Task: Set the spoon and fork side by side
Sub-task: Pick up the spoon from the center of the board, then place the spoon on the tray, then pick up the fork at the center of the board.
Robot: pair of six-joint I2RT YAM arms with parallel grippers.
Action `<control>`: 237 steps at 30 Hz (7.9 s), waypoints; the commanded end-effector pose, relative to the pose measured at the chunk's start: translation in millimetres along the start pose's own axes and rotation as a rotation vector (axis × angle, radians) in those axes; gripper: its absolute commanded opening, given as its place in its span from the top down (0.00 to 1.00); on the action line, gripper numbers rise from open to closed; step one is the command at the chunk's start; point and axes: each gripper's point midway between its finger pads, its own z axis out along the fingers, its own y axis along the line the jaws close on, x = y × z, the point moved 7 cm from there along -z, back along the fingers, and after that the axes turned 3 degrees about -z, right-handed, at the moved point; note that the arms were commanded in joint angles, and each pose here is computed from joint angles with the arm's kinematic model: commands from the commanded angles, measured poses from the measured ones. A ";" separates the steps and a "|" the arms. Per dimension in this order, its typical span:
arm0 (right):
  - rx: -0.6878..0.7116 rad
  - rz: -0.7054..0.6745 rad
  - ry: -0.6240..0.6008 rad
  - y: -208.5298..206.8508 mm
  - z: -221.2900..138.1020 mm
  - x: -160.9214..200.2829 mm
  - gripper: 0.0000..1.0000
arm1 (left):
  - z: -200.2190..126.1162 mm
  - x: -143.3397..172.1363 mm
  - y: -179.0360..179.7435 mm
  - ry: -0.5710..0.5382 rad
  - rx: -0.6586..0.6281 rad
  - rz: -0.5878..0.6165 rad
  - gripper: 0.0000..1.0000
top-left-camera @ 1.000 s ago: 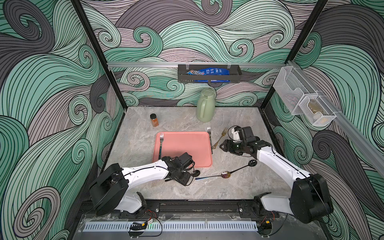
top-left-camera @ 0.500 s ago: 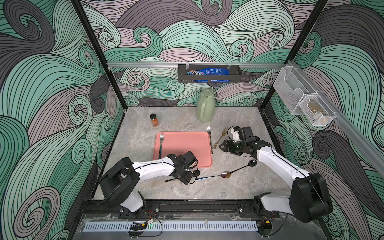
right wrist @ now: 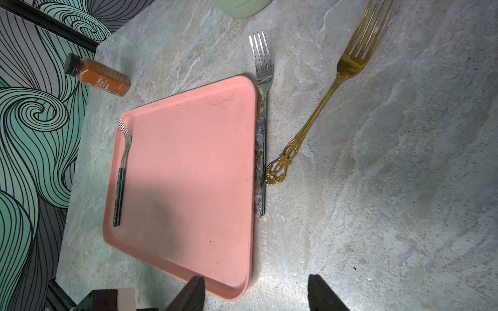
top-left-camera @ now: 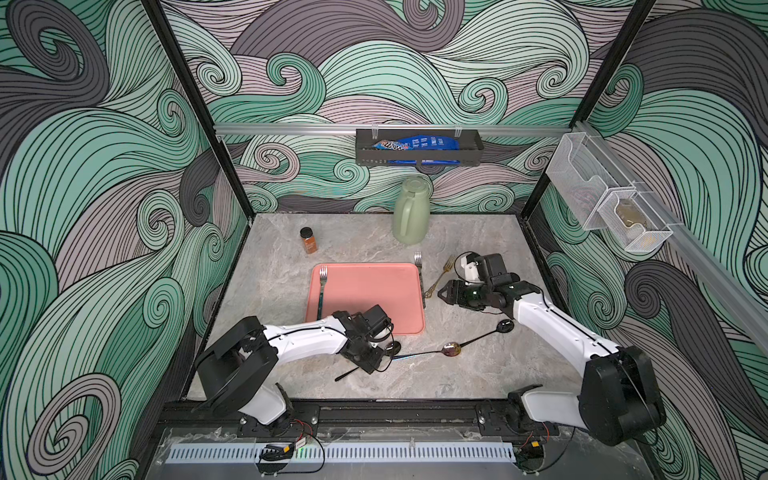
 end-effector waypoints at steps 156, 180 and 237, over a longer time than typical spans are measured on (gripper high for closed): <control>0.138 0.141 -0.266 -31.6 -43.2 -21.6 0.20 | -123.2 -96.0 -51.2 -0.601 -0.126 0.005 0.68; 0.524 0.064 -0.044 -19.8 91.6 -96.5 0.42 | -136.5 -52.6 -11.5 -0.687 -0.287 -0.029 0.69; 0.571 -0.106 0.127 -58.5 110.3 -55.3 0.80 | -144.7 -34.5 -5.1 -0.644 -0.286 -0.070 0.69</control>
